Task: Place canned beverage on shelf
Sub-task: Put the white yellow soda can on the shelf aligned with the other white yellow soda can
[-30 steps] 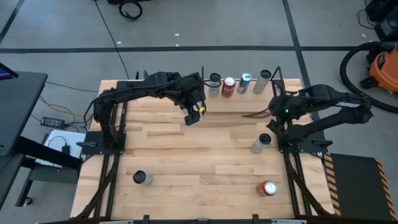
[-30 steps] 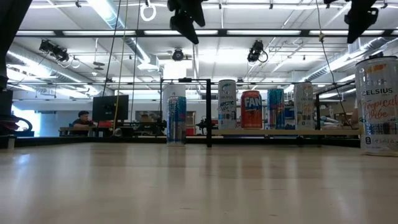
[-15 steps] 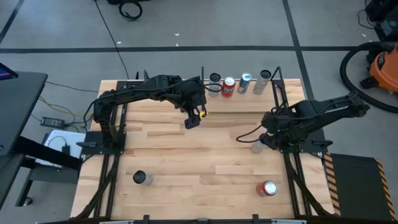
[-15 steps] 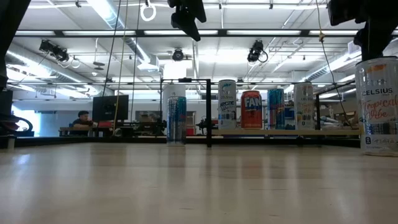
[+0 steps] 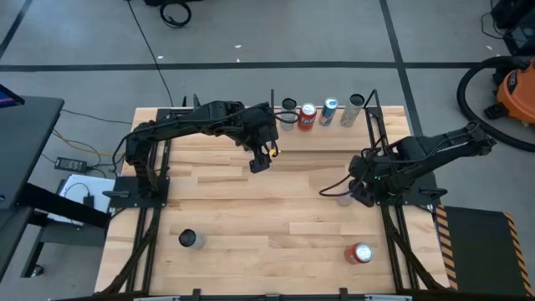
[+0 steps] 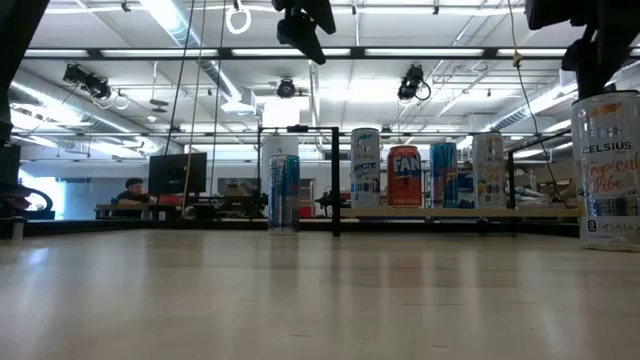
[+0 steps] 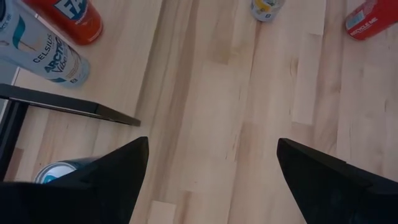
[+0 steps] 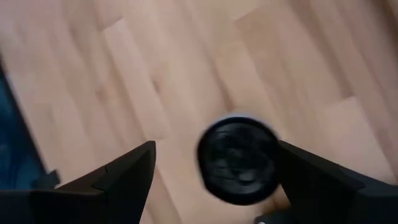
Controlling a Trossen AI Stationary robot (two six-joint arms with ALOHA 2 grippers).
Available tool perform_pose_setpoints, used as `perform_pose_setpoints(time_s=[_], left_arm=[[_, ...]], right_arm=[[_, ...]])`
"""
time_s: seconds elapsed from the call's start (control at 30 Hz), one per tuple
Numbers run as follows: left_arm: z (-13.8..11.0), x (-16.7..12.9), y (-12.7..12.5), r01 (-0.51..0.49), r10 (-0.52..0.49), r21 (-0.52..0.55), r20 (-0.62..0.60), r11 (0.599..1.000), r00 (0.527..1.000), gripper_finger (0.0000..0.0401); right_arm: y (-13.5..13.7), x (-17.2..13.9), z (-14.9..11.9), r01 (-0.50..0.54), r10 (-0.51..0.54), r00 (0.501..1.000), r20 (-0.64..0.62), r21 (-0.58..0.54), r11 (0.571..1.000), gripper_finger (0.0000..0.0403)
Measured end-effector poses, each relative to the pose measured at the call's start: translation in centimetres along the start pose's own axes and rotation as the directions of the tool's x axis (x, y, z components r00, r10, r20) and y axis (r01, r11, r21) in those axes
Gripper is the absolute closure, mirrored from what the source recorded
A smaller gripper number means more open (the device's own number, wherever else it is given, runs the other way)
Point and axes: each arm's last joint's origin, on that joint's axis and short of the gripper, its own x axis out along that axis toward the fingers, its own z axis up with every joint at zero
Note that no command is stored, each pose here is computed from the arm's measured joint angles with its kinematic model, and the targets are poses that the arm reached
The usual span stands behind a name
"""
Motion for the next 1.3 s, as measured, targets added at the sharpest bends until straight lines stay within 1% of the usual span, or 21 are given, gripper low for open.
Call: perform_pose_setpoints(time_s=[0.1,0.23,0.33,0.47,0.67,0.9,1.0,1.1,1.2,1.3], left_arm=[[0.0,0.0,0.0,0.000,0.000,-0.013,0.001,1.000,1.000,0.0044],[0.1,0.0,0.0,0.001,0.000,-0.021,0.010,1.000,1.000,0.0044],[0.3,0.0,0.0,0.002,-0.001,-0.014,0.027,1.000,1.000,0.0044],[0.4,0.0,0.0,0.002,-0.001,-0.008,0.038,1.000,0.999,0.0044],[0.4,0.0,0.1,0.001,0.000,-0.006,0.038,1.000,0.999,0.0044],[0.4,0.0,0.1,0.001,-0.001,-0.006,0.038,1.000,0.999,0.0044],[0.4,0.0,0.1,0.001,0.000,-0.006,0.038,1.000,0.999,0.0044],[0.4,0.0,0.1,0.001,0.000,-0.006,0.038,1.000,0.999,0.0044],[0.4,0.0,0.1,0.001,-0.001,-0.005,0.038,1.000,0.999,0.0044],[0.4,0.0,0.1,0.001,0.000,-0.004,0.038,1.000,0.999,0.0044]], right_arm=[[0.3,0.2,0.2,-0.042,0.043,0.999,-0.027,0.004,0.999,0.0063],[0.3,0.4,0.3,-0.081,0.084,0.992,-0.094,0.031,0.996,0.0045],[0.4,0.4,0.2,-0.114,0.113,0.986,-0.124,-0.004,0.993,0.0029],[0.4,0.4,0.2,-0.110,0.107,0.988,-0.114,-0.017,0.994,0.0019],[0.4,-0.2,0.3,-0.112,0.110,0.989,-0.102,-0.013,0.994,0.0021],[0.8,-1.5,0.9,-0.135,0.132,0.991,-0.035,-0.088,0.987,0.0022],[0.6,-1.6,0.7,-0.115,0.110,0.992,-0.055,-0.110,0.987,0.0022],[0.0,-1.5,0.2,-0.028,0.018,0.996,-0.091,-0.112,0.993,0.0023],[-0.3,-1.4,0.2,0.049,-0.059,0.994,-0.087,-0.117,0.992,0.0022],[-0.1,-1.3,0.4,0.049,-0.059,0.995,-0.074,-0.137,0.989,0.0020]])
